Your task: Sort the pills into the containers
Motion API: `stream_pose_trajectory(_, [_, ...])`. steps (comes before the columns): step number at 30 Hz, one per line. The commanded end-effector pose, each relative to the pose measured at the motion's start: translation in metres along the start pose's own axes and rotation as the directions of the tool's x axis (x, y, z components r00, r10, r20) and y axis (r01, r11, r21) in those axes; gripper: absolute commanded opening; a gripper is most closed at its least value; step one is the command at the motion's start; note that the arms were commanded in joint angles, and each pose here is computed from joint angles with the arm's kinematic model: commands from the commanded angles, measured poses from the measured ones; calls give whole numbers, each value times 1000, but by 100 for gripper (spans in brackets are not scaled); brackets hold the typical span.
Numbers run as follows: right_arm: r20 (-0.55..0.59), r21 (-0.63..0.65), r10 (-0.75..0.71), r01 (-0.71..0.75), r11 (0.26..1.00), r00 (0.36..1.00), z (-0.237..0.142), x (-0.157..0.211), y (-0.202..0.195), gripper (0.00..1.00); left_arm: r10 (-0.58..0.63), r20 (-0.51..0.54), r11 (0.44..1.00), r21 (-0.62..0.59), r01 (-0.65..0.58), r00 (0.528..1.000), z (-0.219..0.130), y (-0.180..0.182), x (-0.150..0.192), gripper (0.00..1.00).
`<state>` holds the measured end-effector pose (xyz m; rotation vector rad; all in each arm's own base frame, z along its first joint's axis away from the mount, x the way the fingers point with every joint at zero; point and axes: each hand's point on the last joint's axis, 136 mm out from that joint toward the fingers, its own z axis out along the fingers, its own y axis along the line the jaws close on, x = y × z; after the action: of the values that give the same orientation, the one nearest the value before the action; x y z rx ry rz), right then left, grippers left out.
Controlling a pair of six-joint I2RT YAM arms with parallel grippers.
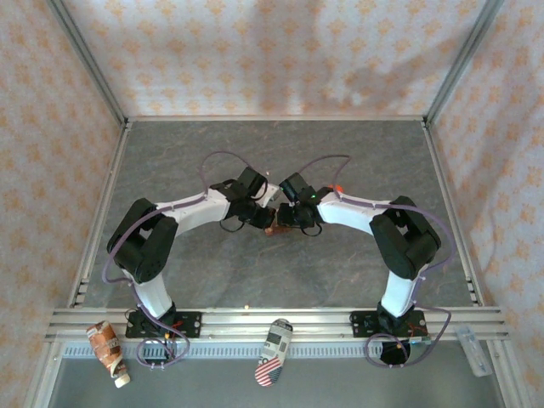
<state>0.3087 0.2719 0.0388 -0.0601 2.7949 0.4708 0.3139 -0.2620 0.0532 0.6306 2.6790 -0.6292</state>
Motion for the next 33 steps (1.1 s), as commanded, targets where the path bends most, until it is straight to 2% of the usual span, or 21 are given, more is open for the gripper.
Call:
stream_pose_trajectory(1, [-67, 116, 18, -11, 993, 998, 14, 26, -30, 35, -10, 30, 1000, 29, 9, 1000, -5, -9, -1, 0])
stream_pose_trajectory(20, [-66, 119, 44, -36, 992, 997, 17, 34, -37, 34, -32, -8, 999, 8, 32, 999, 21, -9, 34, 0])
stream_pose_trajectory(33, [-71, 128, 47, -38, 991, 996, 20, 37, -40, 33, -5, -1, 1000, -3, 5, 1000, 13, -20, 39, 0])
